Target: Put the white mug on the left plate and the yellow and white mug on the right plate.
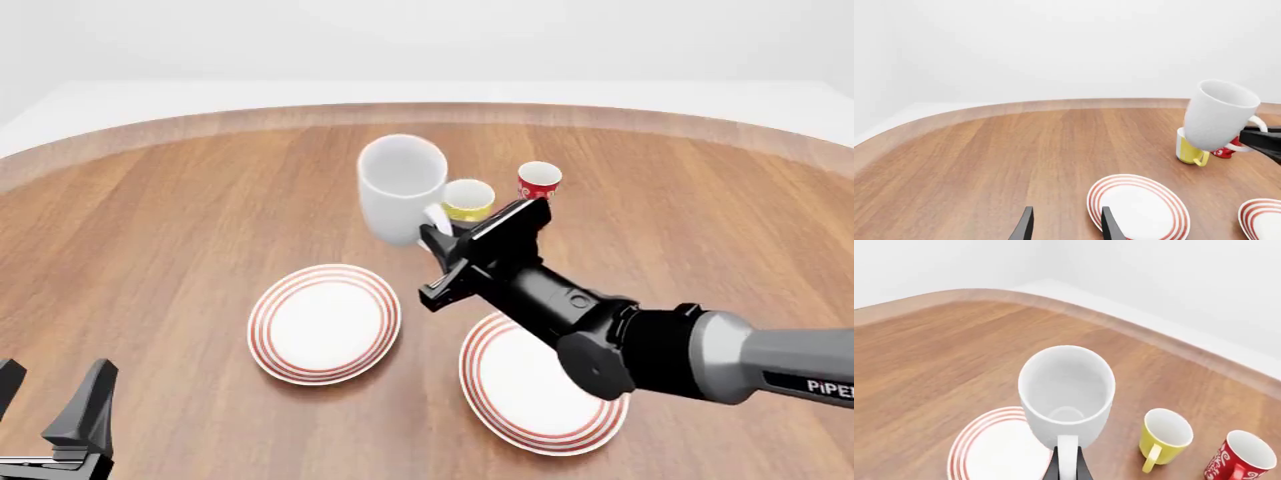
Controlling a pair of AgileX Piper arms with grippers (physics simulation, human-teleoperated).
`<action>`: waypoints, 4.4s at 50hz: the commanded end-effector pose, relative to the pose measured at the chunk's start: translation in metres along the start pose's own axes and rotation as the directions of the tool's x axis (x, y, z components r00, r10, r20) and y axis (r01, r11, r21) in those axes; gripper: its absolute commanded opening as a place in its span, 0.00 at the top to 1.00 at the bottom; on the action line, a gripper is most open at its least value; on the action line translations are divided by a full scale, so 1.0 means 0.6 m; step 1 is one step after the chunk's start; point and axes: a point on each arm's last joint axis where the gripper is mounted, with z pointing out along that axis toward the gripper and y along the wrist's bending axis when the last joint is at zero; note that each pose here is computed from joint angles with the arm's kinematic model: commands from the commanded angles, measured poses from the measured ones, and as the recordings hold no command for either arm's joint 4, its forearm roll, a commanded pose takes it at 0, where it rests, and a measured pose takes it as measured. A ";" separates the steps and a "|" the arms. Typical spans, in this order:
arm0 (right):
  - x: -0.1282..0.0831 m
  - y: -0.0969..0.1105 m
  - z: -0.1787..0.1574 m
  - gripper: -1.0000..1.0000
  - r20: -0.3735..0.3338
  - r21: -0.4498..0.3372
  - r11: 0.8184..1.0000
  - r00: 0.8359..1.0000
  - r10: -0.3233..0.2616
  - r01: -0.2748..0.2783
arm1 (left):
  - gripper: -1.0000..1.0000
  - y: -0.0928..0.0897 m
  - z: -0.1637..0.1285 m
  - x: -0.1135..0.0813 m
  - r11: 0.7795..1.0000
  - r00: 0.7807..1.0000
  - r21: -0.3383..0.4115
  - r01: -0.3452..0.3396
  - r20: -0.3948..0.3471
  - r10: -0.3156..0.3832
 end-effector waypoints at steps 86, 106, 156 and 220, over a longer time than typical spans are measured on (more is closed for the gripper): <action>0.071 0.097 0.094 1.00 -0.121 -0.138 0.988 0.991 0.051 -0.068 | 0.00 0.000 0.000 0.000 1.000 1.000 0.000 0.000 0.000 0.000; 0.089 0.109 0.114 1.00 -0.148 -0.147 0.986 0.987 0.062 -0.084 | 0.00 0.000 0.000 0.000 1.000 1.000 0.000 0.000 0.000 0.000; 0.115 0.127 0.148 1.00 -0.209 -0.150 0.980 0.973 0.096 -0.128 | 0.00 0.000 0.000 0.000 1.000 1.000 0.000 0.000 0.000 0.000; 0.147 0.123 0.178 1.00 -0.281 -0.119 0.978 0.950 0.134 -0.173 | 0.00 0.000 0.000 0.000 1.000 1.000 0.000 0.000 0.000 0.000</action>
